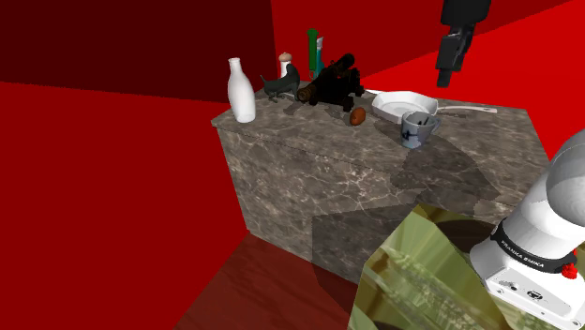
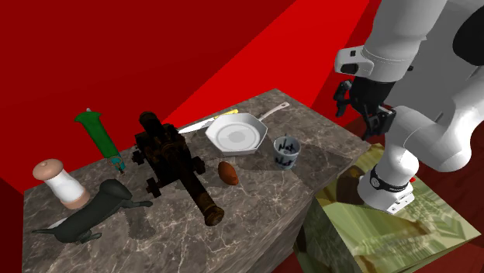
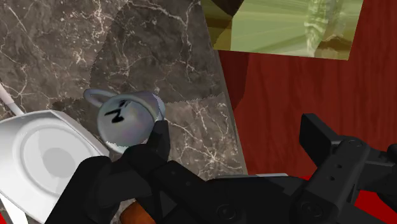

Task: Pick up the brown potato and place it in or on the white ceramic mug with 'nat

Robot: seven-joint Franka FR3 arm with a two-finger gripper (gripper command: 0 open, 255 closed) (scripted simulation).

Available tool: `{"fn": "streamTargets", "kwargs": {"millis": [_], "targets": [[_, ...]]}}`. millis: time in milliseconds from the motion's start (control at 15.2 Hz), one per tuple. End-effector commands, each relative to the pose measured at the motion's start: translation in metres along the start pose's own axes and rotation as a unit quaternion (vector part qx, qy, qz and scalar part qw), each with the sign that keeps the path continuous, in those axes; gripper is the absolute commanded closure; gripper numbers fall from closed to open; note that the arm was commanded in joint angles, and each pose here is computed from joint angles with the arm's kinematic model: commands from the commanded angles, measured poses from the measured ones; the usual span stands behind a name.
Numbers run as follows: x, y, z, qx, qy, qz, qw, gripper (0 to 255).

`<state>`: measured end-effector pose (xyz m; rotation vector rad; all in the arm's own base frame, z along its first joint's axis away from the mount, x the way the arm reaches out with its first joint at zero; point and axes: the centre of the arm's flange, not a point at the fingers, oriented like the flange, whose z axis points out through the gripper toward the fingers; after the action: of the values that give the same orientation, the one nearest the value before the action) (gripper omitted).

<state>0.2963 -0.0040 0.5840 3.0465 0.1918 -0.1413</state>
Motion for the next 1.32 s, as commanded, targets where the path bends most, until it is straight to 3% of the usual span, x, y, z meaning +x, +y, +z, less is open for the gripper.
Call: {"fn": "streamTargets", "kwargs": {"millis": [0,264,594,924,1254], "targets": [[0.0,0.0,0.0,0.0,0.0,0.0,1.0,0],[0.043,0.012,0.026,0.012,0.007,0.054,0.9985,0],[0.094,0.033,0.058,0.027,0.016,0.12,0.9922,0],[0.143,0.06,0.09,0.043,0.025,0.186,0.9812,0],[0.189,0.092,0.122,0.057,0.034,0.252,0.9655,0]]}}
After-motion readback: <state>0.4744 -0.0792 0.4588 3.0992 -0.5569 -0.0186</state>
